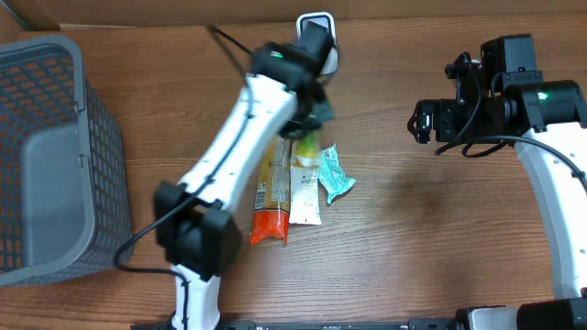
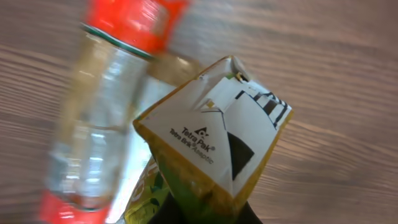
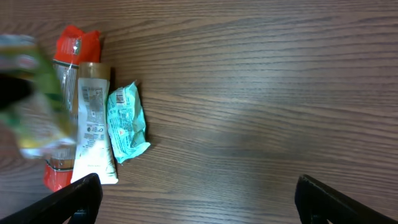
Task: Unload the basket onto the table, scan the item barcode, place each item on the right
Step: 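Place the juice carton right of the mint packet and release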
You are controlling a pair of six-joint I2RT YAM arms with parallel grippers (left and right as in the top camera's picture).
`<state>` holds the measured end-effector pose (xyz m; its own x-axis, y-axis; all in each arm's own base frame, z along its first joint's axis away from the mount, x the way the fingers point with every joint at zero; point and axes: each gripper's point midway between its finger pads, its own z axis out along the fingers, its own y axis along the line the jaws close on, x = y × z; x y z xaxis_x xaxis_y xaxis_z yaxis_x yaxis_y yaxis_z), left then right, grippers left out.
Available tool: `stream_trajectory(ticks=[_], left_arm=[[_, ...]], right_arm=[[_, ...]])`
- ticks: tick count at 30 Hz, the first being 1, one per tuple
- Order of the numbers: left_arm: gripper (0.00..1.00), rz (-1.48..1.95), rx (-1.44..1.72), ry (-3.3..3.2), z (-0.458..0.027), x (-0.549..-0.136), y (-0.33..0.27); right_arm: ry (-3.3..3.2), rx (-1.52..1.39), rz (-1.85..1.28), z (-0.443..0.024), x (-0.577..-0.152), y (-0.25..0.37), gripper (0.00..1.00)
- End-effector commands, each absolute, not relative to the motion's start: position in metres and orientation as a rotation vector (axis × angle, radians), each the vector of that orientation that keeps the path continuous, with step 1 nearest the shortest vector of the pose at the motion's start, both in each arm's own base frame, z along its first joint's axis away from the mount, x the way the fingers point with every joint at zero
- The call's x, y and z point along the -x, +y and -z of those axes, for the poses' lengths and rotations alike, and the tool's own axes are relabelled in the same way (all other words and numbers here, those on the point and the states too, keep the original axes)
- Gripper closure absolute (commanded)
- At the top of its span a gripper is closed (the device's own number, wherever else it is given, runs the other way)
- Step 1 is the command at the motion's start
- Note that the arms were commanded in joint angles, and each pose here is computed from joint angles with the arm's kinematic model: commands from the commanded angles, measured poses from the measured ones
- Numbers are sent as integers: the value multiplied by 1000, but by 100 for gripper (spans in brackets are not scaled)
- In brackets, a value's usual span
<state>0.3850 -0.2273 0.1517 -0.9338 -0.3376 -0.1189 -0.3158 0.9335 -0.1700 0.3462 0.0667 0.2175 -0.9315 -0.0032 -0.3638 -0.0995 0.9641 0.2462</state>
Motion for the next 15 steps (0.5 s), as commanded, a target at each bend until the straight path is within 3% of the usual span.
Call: stream_trajectory(ticks=[1, 9, 11, 13, 15], left_arm=[[96, 211, 670, 2956, -127, -375, -258], [96, 144, 827, 3010, -73, -363, -287], [61, 168, 776, 3038, -67, -363, -293], [2, 201, 646, 3041, -70, -368, -296], [0, 223, 565, 3038, -74, -372, -298]], right_arm=[[2739, 75, -356, -220, -349, 66, 0], [2739, 75, -356, -220, -349, 66, 0], [2739, 75, -356, -220, -349, 66, 0], [2738, 75, -356, -220, -349, 66, 0], [2737, 75, -356, -220, -349, 66, 0]])
